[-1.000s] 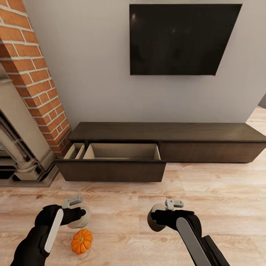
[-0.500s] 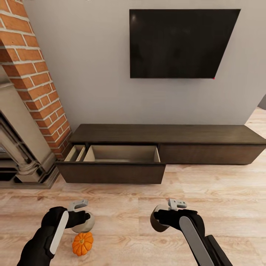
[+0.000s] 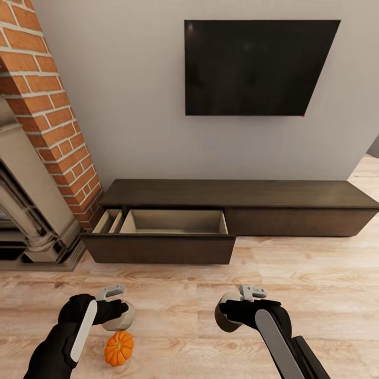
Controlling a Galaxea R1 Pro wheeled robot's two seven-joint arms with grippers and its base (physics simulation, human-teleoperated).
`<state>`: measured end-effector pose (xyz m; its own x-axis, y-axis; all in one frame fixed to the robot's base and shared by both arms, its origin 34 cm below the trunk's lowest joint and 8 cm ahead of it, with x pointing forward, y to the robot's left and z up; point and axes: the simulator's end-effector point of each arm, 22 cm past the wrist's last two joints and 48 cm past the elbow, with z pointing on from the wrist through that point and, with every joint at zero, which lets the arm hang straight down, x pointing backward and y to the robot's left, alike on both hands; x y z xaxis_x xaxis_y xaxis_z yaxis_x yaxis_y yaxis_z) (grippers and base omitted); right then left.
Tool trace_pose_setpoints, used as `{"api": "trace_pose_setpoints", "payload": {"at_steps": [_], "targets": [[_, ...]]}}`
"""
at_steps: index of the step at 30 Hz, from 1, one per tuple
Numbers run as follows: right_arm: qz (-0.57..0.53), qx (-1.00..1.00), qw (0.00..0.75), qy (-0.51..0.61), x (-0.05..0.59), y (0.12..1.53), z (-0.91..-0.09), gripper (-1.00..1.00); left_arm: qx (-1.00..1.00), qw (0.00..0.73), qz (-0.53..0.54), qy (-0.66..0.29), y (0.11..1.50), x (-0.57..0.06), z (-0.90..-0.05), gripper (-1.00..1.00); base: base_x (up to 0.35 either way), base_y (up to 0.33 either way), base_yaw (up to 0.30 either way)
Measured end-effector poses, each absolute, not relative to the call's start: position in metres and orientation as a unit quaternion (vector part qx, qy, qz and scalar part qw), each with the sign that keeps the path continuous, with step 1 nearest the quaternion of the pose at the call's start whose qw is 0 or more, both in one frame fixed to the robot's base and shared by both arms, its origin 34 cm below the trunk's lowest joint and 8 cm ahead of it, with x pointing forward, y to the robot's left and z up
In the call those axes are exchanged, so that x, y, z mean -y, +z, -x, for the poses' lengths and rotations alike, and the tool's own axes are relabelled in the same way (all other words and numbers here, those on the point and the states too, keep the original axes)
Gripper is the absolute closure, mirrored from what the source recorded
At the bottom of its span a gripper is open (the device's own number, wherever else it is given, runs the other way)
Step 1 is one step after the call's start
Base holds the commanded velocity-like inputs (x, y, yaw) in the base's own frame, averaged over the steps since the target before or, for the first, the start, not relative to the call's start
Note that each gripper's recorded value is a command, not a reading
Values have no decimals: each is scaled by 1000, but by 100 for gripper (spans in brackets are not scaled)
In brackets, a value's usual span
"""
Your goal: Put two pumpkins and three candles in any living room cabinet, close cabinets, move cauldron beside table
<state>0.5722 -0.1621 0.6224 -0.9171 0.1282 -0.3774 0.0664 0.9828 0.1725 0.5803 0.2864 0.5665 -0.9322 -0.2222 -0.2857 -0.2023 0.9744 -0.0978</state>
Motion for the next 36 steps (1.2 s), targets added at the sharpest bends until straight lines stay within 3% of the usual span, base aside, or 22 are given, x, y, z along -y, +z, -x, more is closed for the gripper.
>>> {"api": "trace_pose_setpoints", "payload": {"at_steps": [15, 36], "targets": [[-51, -976, 196, 80, 162, 631, -573, 100, -982, 152, 106, -33, 578, -285, -583, 100, 21, -48, 0], [-50, -976, 195, 82, 159, 631, -572, 100, -979, 170, 104, -34, 589, -284, -592, 100, 249, -187, 93]]}}
